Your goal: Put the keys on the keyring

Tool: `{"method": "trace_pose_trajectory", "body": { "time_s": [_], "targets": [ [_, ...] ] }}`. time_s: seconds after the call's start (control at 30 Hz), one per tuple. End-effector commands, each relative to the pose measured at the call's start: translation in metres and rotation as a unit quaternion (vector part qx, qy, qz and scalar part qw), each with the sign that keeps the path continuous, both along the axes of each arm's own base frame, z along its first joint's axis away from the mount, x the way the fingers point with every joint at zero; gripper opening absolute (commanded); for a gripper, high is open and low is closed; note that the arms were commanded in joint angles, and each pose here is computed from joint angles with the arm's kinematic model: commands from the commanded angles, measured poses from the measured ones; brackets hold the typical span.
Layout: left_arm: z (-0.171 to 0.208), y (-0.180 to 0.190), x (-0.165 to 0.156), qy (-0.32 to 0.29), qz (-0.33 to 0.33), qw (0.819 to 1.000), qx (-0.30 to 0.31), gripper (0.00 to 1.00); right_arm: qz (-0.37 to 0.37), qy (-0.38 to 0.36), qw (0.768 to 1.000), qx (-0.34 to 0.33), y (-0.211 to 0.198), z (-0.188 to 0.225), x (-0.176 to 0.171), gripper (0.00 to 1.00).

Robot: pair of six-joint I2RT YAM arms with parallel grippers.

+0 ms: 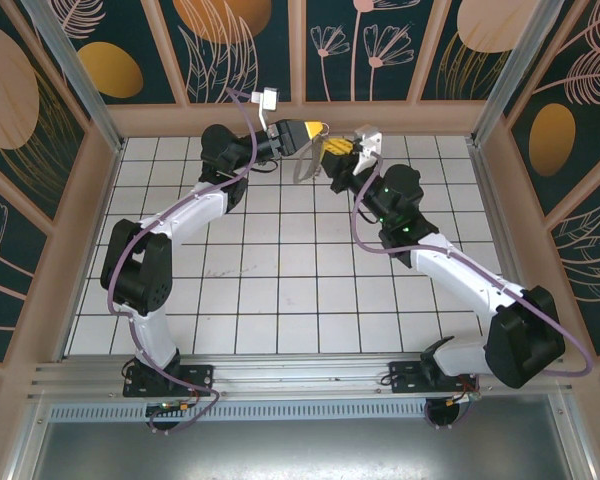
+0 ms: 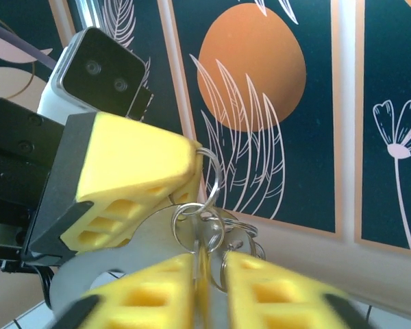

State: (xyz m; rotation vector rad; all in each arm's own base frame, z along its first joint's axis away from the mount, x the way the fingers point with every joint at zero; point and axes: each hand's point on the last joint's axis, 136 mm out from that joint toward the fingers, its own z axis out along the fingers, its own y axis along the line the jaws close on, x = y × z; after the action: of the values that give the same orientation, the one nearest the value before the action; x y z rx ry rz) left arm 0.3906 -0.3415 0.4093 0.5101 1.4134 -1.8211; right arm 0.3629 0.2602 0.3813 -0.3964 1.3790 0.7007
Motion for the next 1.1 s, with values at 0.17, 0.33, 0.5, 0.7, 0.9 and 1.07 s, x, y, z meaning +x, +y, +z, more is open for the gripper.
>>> {"method": "trace_pose_trajectory", "body": {
  "time_s": [0.17,0.33,0.5,0.7,0.9,1.07],
  "targets": [
    [0.011,0.001,-0.003,-0.03,0.014,0.999,-0.012,0.0,0.041,0.003,0.999,-0.015,0.007,-0.006,-0.019,0.0],
    [0.01,0.002,-0.002,-0.03,0.015,0.999,-0.014,0.0,0.066,0.013,0.998,-0.015,0.012,-0.011,-0.027,0.0],
    [0.009,0.002,-0.002,-0.031,0.014,0.999,-0.015,0.0,0.086,0.021,0.996,-0.013,0.019,-0.011,-0.028,0.0],
    [0.005,0.002,-0.001,-0.032,0.022,0.999,-0.005,0.0,0.07,0.039,0.997,-0.013,0.012,-0.005,-0.02,0.0],
    [-0.004,0.001,0.005,-0.045,0.051,0.997,0.031,0.0,0.074,0.065,0.995,-0.037,0.006,-0.004,-0.019,0.0],
    [-0.006,0.002,0.007,-0.049,0.062,0.996,0.043,0.0,0.083,0.084,0.991,-0.059,-0.004,-0.007,-0.016,0.0]
  ]
}}
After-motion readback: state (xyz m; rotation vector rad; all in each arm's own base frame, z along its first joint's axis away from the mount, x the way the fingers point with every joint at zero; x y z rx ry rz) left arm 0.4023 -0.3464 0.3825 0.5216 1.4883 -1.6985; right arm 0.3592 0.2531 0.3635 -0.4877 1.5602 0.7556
